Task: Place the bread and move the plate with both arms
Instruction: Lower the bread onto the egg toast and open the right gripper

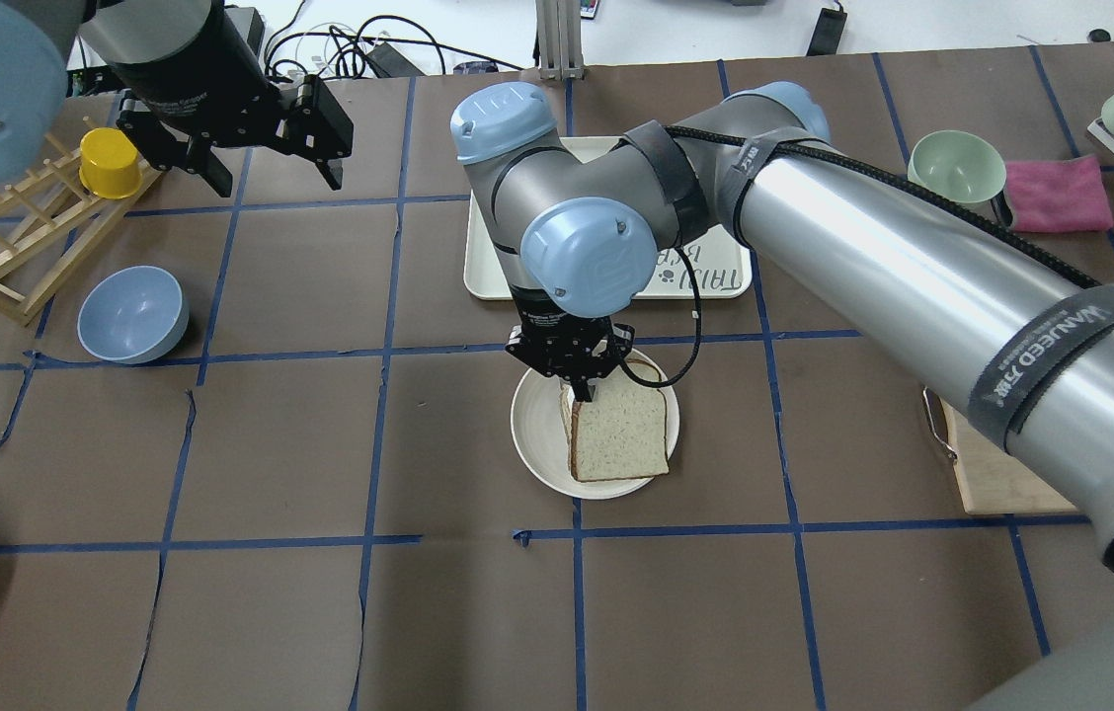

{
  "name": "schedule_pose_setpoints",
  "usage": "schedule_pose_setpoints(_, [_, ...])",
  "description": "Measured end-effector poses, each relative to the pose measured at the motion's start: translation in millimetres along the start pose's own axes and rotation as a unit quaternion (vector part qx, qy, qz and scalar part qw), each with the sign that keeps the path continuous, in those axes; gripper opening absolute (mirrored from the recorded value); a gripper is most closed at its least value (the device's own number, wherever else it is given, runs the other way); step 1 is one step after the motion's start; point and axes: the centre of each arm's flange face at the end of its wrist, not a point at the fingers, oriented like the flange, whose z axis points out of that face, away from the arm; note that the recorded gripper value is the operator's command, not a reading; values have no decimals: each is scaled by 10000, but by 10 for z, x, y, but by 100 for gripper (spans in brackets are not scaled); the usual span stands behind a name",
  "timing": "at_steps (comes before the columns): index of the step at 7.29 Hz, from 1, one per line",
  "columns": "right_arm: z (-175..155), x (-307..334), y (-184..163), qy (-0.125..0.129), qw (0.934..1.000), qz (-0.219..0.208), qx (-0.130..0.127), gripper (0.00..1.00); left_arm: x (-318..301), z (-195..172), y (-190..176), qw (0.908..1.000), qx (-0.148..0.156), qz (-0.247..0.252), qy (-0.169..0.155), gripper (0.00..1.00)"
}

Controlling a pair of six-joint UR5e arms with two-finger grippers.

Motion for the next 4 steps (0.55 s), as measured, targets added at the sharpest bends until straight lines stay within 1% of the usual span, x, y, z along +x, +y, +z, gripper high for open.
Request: schedule_pose_setpoints(4, [108, -107, -131, -138, 9998, 11, 176, 0, 1, -1, 2, 10000, -5, -7, 9, 100])
